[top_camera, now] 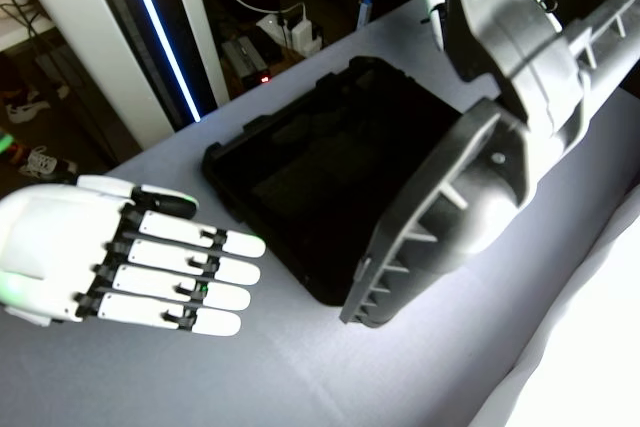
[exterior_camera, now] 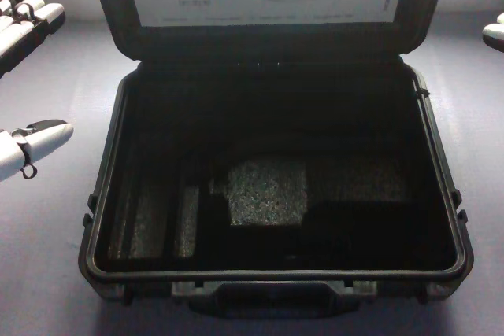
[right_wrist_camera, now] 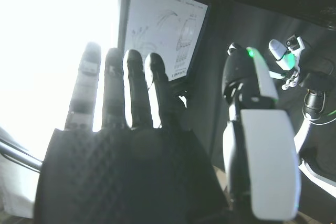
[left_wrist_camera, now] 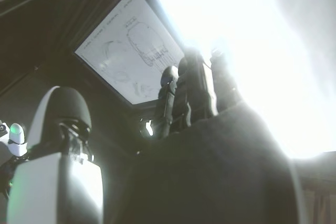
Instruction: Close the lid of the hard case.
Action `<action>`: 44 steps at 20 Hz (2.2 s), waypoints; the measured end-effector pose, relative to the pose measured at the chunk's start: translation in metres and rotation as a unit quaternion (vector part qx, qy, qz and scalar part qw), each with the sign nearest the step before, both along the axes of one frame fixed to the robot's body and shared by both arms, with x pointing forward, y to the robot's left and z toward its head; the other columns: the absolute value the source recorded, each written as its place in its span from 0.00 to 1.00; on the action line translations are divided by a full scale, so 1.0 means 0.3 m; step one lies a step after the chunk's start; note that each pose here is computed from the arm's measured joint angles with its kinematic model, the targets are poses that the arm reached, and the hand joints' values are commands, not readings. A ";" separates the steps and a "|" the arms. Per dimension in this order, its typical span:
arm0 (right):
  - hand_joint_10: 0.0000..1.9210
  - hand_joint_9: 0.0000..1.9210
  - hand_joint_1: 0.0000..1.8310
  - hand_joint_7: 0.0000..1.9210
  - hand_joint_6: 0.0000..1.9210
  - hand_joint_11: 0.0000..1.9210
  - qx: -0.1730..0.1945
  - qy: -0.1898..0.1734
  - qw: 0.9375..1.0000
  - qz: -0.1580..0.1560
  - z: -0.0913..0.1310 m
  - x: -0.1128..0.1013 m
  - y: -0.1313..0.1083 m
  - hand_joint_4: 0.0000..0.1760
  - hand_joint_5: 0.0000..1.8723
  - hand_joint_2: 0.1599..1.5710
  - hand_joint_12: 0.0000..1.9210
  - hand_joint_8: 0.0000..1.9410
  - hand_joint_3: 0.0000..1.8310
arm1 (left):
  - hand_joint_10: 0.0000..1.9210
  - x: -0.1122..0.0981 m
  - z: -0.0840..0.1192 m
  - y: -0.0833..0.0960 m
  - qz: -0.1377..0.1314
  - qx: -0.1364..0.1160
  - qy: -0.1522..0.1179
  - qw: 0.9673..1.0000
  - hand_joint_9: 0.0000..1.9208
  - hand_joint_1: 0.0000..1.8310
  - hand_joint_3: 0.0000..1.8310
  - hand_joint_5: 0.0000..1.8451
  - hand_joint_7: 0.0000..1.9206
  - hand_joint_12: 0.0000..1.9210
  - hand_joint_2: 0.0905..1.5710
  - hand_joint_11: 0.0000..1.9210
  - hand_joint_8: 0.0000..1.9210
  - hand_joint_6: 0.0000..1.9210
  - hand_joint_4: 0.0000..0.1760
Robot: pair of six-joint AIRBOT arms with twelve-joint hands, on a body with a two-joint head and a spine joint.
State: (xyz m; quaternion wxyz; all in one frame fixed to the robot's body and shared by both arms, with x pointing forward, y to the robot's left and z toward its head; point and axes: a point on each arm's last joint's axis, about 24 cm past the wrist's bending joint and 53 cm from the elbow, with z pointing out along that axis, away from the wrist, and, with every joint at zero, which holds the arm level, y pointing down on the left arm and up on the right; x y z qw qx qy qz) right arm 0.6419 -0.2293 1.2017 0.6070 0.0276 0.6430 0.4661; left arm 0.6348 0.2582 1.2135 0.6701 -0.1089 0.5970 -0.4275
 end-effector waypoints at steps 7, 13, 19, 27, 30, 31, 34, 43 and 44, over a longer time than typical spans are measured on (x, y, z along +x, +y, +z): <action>0.01 0.09 0.17 0.10 0.00 0.09 0.001 -0.001 1.000 0.000 0.004 0.001 0.001 0.00 0.10 0.74 0.08 0.00 0.00 | 0.00 0.005 0.002 0.001 0.000 -0.002 0.000 1.000 0.05 0.21 0.00 0.05 0.05 0.12 0.74 0.00 0.00 0.00 0.00; 0.00 0.05 0.19 0.07 0.00 0.03 0.020 -0.027 0.999 -0.019 0.076 0.088 -0.011 0.00 0.08 0.71 0.05 0.00 0.00 | 0.00 0.098 0.044 0.032 0.024 -0.024 -0.015 0.999 0.04 0.19 0.00 0.06 0.05 0.09 0.74 0.00 0.00 0.00 0.00; 0.00 0.01 0.15 0.04 0.00 0.02 0.018 -0.011 0.998 -0.063 0.083 0.253 -0.041 0.00 0.07 0.76 0.03 0.00 0.01 | 0.00 0.224 0.054 0.067 0.051 -0.037 -0.003 0.998 0.00 0.15 0.00 0.04 0.02 0.00 0.70 0.00 0.00 0.00 0.00; 0.00 0.02 0.14 0.06 0.00 0.01 0.021 -0.022 0.997 -0.075 0.180 0.389 0.013 0.03 0.09 0.75 0.02 0.00 0.00 | 0.00 0.360 0.029 0.023 0.052 -0.037 0.033 0.997 0.01 0.14 0.00 0.06 0.05 0.01 0.71 0.01 0.01 0.00 0.00; 0.00 0.03 0.14 0.06 0.00 0.02 0.011 -0.033 0.998 -0.060 0.204 0.394 0.066 0.00 0.08 0.74 0.03 0.00 0.00 | 0.00 0.398 0.050 -0.021 0.040 -0.030 0.034 0.998 0.01 0.13 0.00 0.07 0.04 0.01 0.70 0.02 0.00 0.00 0.00; 0.00 0.03 0.14 0.06 0.00 0.02 0.006 -0.032 0.998 -0.058 0.199 0.393 0.074 0.00 0.08 0.74 0.03 0.00 0.00 | 0.00 0.403 0.059 -0.039 0.035 -0.027 0.034 0.998 0.01 0.13 0.00 0.07 0.04 0.01 0.68 0.01 0.00 0.00 0.00; 0.01 0.04 0.15 0.07 0.00 0.05 0.000 -0.029 0.998 -0.049 0.188 0.381 0.098 0.00 0.09 0.74 0.05 0.00 0.00 | 0.00 0.400 0.096 -0.081 0.019 -0.015 0.019 1.000 0.01 0.12 0.00 0.07 0.04 0.00 0.69 0.01 0.00 0.00 0.00; 0.00 0.03 0.15 0.06 0.00 0.00 0.028 -0.065 0.997 -0.017 0.267 0.253 0.117 0.05 0.10 0.71 0.13 0.00 0.00 | 0.00 0.260 0.138 -0.069 -0.001 -0.005 -0.013 1.000 0.02 0.13 0.00 0.06 0.04 0.01 0.67 0.01 0.00 0.00 0.00; 0.00 0.03 0.16 0.06 0.00 0.01 0.027 -0.066 0.997 -0.015 0.266 0.245 0.118 0.03 0.10 0.72 0.13 0.00 0.01 | 0.00 0.251 0.143 -0.069 -0.003 -0.004 -0.017 1.000 0.02 0.13 0.00 0.05 0.04 0.01 0.69 0.02 0.00 0.00 0.00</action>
